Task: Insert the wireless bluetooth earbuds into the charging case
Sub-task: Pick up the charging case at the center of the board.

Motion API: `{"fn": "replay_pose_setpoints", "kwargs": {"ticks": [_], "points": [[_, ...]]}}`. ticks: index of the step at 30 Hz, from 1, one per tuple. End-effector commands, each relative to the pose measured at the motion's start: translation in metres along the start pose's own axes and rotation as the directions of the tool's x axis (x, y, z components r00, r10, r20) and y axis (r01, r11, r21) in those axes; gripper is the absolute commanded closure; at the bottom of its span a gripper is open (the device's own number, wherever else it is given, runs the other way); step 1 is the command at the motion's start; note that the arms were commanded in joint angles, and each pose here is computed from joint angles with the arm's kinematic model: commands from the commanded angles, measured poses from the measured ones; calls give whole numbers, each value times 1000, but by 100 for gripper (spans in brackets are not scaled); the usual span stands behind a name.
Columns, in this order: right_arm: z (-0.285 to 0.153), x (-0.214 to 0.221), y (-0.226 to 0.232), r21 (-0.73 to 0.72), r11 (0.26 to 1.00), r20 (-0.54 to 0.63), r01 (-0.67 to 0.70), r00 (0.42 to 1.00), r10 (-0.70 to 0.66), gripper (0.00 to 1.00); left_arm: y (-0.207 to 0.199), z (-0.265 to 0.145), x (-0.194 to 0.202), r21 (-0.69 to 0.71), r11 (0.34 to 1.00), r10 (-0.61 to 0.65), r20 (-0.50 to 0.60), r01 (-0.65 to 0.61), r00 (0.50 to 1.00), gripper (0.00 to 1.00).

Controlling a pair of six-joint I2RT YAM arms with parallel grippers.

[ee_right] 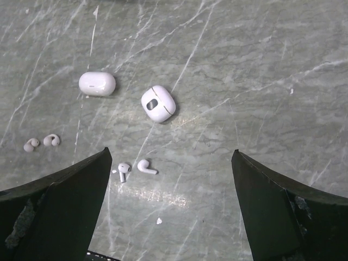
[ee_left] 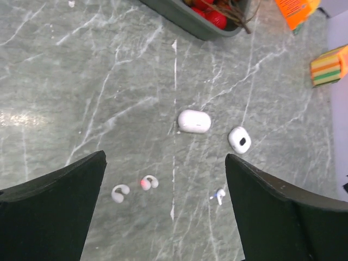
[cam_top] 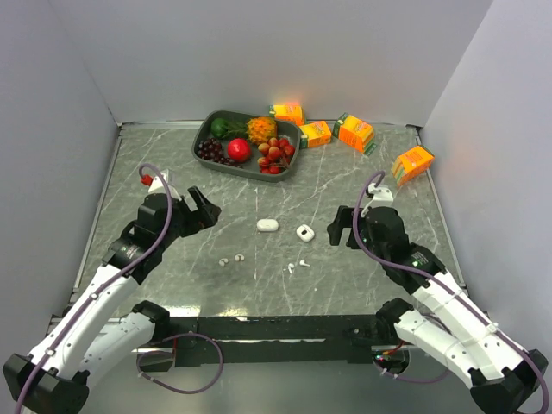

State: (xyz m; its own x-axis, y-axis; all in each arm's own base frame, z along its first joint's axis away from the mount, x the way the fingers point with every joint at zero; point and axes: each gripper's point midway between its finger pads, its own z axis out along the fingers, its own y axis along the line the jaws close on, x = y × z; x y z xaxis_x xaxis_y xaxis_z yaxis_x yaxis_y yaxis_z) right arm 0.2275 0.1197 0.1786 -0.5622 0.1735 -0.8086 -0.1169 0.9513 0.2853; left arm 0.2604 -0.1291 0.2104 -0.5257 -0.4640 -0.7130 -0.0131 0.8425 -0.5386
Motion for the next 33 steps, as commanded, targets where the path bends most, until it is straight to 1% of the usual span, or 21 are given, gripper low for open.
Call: {"fn": "replay_pose_setpoints", "kwargs": {"ticks": [1,3,5,7,8,10,11,13,14,15,16,18,19,20,21,22,23,25,27,30,33], "points": [[0,-13,11,-30,1000,16,7,1000,-6,0,5,-8,-6,-20,997,79,12,-79,997,4],[2,-17,8,2,1000,10,13,1000,-13,0,0,-8,0,18,994,105,-15,-105,994,4],[2,-23,6,30,999,16,15,1000,-15,0,-9,-8,0,77,989,130,-9,-129,992,4],[6,-24,6,39,999,12,9,1000,-10,0,-13,-6,6,107,986,131,-24,-128,991,4],[6,-26,12,16,1000,13,-2,1000,2,0,-15,-3,5,112,988,112,-17,-109,994,4],[8,-26,18,-10,1000,6,-13,1000,13,0,-16,2,15,135,986,102,-53,-94,993,4],[7,-28,22,-26,999,7,-19,1000,20,1,-20,4,16,153,985,85,-46,-77,995,4],[9,-25,30,-65,998,-12,-24,1000,24,1,-12,11,23,130,990,58,-57,-50,997,4],[11,-20,32,-74,997,-27,-36,999,34,2,-13,12,29,127,992,32,-89,-21,996,4],[14,-19,39,-111,993,-36,-49,998,45,3,-17,12,31,131,991,55,-127,-39,990,4],[16,-14,44,-133,990,-50,-53,998,46,4,-14,22,46,114,992,83,-217,-59,973,4],[26,0,42,-119,990,-89,-74,994,63,6,-18,28,53,78,992,115,-249,-99,962,4],[30,4,39,-99,992,-99,-79,993,70,7,-16,32,54,53,992,123,-244,-113,962,4],[34,7,37,-82,994,-112,-79,991,69,8,-20,33,55,62,991,126,-240,-115,962,4],[42,14,34,-51,996,-143,-70,988,62,8,-17,35,55,45,992,127,-220,-120,967,4],[46,14,33,-35,997,-150,-64,987,58,8,-21,35,51,59,992,119,-193,-110,974,4],[54,21,30,-11,999,-185,-49,982,46,8,-18,36,53,52,994,109,-187,-101,976,4],[62,21,33,-8,999,-196,-48,980,45,8,-20,35,52,67,994,100,-168,-90,981,4],[73,28,33,7,999,-219,-50,974,50,9,-19,36,60,78,992,110,-185,-97,977,1],[87,36,34,33,997,-247,-76,966,82,11,-23,32,70,95,987,146,-207,-129,967,7],[99,42,40,28,995,-264,-99,959,103,12,-27,28,77,76,983,181,-227,-168,957,7]]}}
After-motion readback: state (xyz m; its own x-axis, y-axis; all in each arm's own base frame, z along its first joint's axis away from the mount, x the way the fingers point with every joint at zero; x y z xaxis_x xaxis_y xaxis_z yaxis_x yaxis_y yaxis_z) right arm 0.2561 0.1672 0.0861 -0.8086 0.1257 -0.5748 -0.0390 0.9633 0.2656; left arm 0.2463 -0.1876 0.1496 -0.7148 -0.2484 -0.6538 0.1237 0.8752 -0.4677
